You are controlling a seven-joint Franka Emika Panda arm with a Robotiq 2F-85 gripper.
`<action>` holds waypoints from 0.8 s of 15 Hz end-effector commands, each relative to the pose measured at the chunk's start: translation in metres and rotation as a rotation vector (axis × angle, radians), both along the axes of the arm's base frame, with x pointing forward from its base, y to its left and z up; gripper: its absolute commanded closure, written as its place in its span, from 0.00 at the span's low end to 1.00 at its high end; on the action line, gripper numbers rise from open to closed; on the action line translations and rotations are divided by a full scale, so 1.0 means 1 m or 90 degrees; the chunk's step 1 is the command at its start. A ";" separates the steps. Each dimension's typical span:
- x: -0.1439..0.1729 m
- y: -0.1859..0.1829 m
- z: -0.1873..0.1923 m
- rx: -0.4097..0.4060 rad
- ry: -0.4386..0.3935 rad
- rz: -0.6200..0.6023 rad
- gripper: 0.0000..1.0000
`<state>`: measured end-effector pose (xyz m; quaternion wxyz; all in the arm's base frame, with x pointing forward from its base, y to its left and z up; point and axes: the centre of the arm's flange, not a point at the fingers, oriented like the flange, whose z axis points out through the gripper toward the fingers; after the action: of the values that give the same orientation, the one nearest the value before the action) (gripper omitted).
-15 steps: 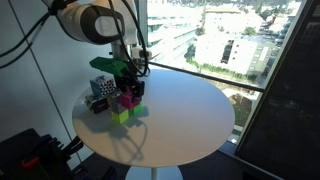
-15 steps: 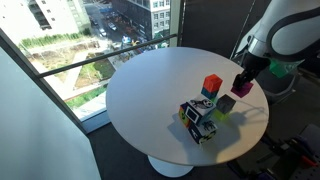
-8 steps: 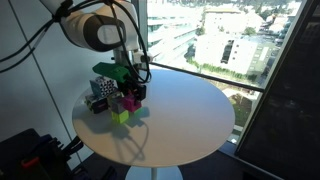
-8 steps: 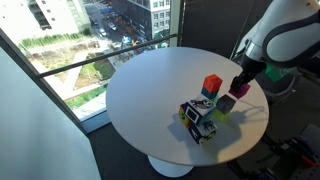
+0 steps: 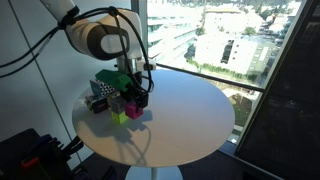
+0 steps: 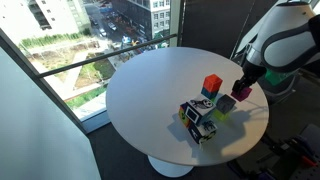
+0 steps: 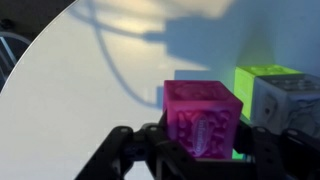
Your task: Put the pink block on the table
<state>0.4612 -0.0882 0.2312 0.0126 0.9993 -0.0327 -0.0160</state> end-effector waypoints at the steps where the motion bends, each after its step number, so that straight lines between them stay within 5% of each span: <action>1: -0.007 -0.011 -0.009 0.001 -0.003 -0.001 0.75; 12: -0.006 -0.021 -0.032 0.000 -0.014 0.037 0.75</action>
<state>0.4544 -0.1021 0.2029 0.0146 0.9996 -0.0163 -0.0159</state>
